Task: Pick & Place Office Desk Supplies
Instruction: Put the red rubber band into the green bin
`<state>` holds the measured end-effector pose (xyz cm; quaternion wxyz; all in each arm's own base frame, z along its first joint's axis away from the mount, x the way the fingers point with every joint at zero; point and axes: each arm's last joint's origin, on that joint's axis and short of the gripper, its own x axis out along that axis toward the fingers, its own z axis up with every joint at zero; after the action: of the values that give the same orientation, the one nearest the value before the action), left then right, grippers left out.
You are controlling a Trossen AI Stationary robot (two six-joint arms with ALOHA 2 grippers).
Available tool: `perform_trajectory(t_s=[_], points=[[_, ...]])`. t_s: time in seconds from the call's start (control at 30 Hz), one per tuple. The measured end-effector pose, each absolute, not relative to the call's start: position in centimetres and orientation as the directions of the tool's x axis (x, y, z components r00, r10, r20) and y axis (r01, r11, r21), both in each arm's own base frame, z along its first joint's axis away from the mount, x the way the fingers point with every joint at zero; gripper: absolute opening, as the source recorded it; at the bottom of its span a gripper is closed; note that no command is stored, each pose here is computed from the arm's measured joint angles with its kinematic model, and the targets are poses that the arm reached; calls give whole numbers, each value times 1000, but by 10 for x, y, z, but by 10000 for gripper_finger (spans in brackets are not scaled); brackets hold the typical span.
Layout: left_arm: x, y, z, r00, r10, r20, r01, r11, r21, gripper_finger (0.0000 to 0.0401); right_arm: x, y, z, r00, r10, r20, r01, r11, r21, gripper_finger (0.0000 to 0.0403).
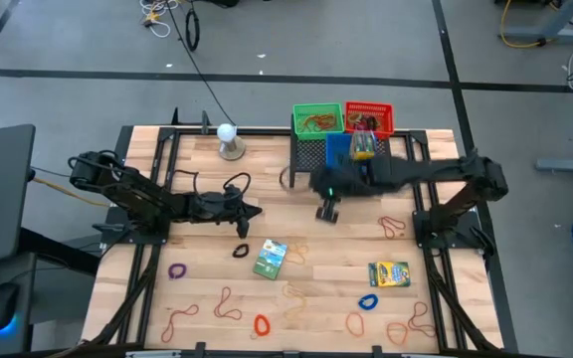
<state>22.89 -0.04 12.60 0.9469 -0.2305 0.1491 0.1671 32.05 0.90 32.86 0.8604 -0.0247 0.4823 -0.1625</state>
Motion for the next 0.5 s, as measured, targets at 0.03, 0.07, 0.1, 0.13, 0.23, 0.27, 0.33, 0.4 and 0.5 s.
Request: perform_trajectory(t_s=[0.03, 0.07, 0.1, 0.13, 0.23, 0.27, 0.33, 0.4, 0.5], points=[[229, 0, 126, 901, 247, -356, -380, 845, -376, 14, 322, 22, 323, 510, -282, -813, 257, 952, -169, 4], [229, 0, 127, 903, 247, -352, -376, 849, -370, 14, 324, 35, 316, 537, -259, -803, 260, 956, -135, 4], [229, -1, 127, 904, 244, -352, -374, 850, -371, 14, 326, 46, 307, 561, -235, -794, 266, 959, -96, 4], [229, 0, 127, 906, 233, -354, -367, 849, -379, 14, 326, 57, 299, 583, -211, -785, 274, 960, -55, 4], [230, 0, 127, 916, 180, -360, -326, 855, -403, 14, 321, 82, 275, 602, -167, -780, 323, 945, 47, 4], [230, 0, 126, 918, 163, -361, -313, 857, -409, 14, 317, 88, 267, 590, -161, -791, 341, 938, 63, 4], [230, -2, 126, 923, 123, -364, -281, 862, -421, 14, 309, 96, 255, 566, -158, -809, 372, 925, 79, 3], [231, -3, 126, 923, 80, -377, -253, 864, -435, 11, 299, 101, 248, 561, -169, -810, 391, 917, 80, 3], [236, -8, 126, 893, 55, -446, -262, 870, -417, 6, 282, 103, 238, 561, -187, -806, 388, 920, 57, 4]])
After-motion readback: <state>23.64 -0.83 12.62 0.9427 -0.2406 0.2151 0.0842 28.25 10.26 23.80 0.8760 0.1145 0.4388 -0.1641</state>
